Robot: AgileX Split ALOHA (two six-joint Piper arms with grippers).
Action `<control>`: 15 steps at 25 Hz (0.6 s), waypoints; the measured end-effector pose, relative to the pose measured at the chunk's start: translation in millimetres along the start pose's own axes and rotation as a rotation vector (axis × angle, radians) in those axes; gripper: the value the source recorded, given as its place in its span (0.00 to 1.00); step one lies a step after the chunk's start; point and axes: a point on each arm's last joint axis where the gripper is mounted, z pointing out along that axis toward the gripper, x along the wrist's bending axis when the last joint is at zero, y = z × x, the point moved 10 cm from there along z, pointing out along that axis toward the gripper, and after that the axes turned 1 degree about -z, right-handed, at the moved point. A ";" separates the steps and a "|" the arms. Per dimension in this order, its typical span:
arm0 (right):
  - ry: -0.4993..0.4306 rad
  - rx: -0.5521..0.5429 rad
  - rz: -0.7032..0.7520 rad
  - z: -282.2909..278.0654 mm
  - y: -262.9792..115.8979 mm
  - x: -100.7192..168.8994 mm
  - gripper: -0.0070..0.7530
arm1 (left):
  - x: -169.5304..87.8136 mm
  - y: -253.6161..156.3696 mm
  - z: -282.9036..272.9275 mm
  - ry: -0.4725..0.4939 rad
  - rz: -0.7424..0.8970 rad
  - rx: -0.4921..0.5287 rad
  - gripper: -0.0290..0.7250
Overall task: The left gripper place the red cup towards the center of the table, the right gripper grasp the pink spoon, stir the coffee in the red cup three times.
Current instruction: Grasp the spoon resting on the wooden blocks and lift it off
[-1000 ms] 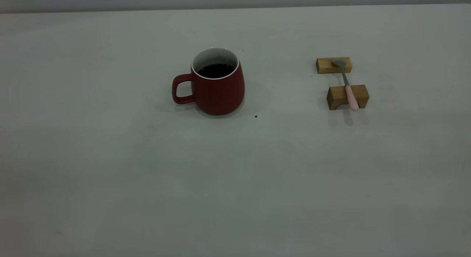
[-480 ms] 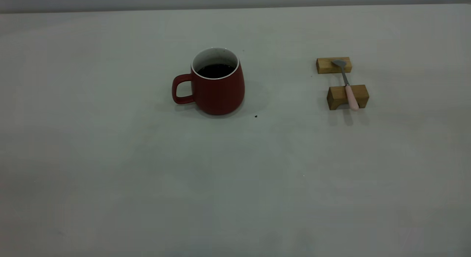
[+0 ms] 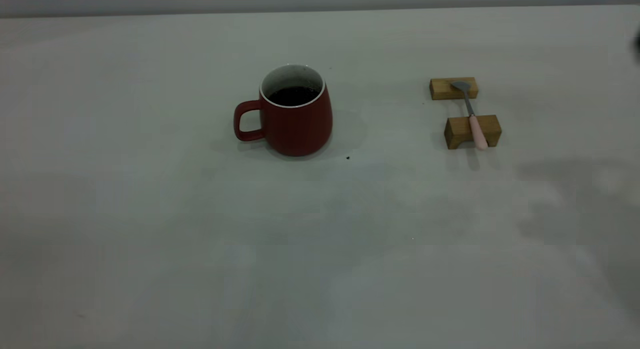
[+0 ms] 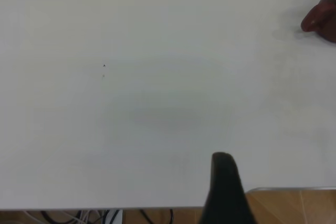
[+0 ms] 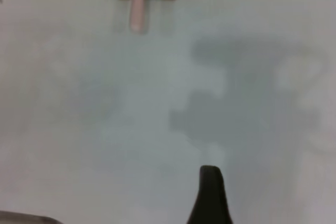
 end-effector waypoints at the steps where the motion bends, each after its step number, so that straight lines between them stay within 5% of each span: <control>1: 0.005 0.025 -0.014 14.4 4.8 3.5 0.89 | 0.0 0.0 0.0 0.000 0.000 0.000 0.83; 9: 0.042 0.194 -0.122 118.8 18.5 41.7 0.89 | 0.0 0.0 0.0 0.000 0.000 0.000 0.83; 15: 0.053 0.210 -0.165 154.3 31.0 51.4 0.89 | 0.0 0.0 0.0 0.000 0.000 0.000 0.83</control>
